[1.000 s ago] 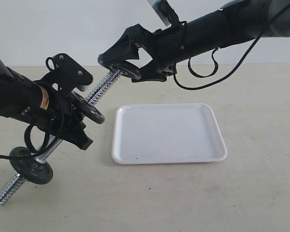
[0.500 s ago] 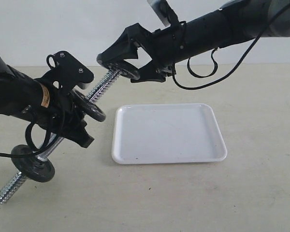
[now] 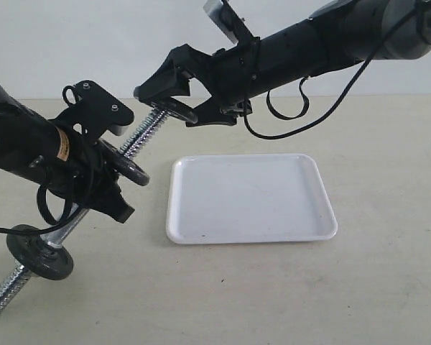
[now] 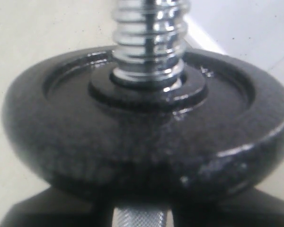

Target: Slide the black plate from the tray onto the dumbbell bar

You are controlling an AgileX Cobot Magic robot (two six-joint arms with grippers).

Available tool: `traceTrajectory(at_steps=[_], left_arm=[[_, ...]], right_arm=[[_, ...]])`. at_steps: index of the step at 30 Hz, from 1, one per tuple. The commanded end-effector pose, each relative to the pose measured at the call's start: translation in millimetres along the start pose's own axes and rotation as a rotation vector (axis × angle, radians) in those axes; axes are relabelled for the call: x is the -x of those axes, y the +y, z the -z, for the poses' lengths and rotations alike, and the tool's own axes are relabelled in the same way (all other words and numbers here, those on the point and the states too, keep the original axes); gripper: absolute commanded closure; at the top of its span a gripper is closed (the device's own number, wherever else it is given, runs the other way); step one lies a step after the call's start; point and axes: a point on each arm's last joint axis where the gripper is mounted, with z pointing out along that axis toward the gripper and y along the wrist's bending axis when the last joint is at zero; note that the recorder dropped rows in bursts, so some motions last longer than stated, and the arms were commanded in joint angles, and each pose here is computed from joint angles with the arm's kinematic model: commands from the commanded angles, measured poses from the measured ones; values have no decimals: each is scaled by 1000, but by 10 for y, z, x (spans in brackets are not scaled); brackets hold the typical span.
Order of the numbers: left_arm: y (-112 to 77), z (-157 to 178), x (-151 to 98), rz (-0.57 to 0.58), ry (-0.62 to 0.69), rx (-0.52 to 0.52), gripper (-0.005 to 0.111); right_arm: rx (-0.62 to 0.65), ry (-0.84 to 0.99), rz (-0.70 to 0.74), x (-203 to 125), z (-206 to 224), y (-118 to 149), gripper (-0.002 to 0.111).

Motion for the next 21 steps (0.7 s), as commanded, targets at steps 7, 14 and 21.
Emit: traceTrajectory(at_steps=[7, 14, 21], left_arm=[[-49, 594, 851, -54, -994, -81, 102], [-37, 613, 864, -58, -1020, -63, 102], [-30, 613, 865, -72, -1021, -46, 102]], right_arm=[[117, 20, -3, 3, 19, 209, 108], [131, 33, -2, -9, 21, 222, 108], [227, 70, -23, -35, 56, 294, 108]])
